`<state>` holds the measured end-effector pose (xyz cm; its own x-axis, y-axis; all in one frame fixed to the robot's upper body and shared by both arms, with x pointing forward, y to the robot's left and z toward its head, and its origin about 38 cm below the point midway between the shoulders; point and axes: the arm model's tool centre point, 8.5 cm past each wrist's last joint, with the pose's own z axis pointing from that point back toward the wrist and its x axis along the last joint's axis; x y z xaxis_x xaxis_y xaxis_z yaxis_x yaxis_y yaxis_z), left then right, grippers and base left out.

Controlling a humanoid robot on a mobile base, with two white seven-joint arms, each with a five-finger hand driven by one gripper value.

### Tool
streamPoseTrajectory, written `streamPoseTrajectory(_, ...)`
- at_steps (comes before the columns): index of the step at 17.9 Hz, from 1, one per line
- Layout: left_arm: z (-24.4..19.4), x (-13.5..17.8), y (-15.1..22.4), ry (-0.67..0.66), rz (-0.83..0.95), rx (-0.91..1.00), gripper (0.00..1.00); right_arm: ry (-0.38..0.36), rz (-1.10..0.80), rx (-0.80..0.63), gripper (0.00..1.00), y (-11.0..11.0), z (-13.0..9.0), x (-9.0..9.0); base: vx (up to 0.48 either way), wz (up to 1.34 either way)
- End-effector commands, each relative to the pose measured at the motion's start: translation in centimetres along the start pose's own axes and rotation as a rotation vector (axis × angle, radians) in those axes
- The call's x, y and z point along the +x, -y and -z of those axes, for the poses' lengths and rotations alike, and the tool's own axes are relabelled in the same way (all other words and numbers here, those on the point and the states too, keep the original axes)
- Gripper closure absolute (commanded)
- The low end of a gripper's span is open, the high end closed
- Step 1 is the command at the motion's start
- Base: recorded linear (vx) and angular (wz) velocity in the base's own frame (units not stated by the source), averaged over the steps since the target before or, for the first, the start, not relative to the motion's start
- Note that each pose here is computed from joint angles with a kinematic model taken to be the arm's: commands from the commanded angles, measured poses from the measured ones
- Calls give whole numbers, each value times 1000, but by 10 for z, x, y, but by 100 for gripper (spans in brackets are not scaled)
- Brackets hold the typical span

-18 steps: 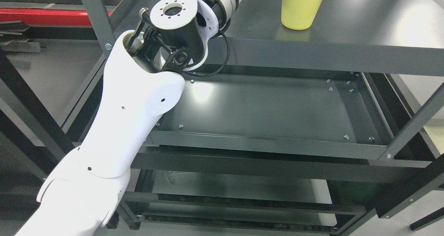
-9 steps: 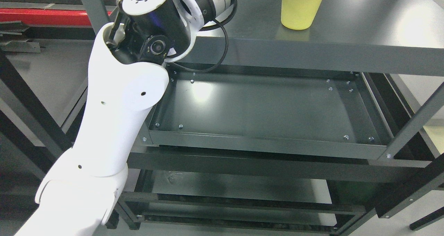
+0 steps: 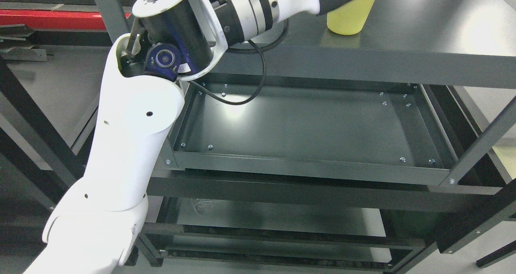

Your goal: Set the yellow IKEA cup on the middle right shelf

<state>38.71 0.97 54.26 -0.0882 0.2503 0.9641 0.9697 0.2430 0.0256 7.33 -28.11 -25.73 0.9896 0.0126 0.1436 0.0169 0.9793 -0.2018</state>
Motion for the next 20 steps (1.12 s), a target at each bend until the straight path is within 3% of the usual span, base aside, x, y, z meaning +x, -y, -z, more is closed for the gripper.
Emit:
streamPoseTrajectory(1, -31, -9, 12, -69, -94, -232, 6, -13, 4, -12, 1, 10, 1, -9, 0, 0)
streamPoseTrajectory(4, -50, -36, -1, -213, -159, -213, 2, -13, 4, -12, 1, 10, 1, -9, 0, 0)
streamPoseTrajectory(12, -69, -77, -7, -260, -252, -231, 1, -13, 4, -12, 1, 10, 1, -9, 0, 0)
streamPoseTrajectory(20, -53, -206, 36, -507, -421, -306, 1, -13, 4, -12, 1, 10, 1, -9, 0, 0)
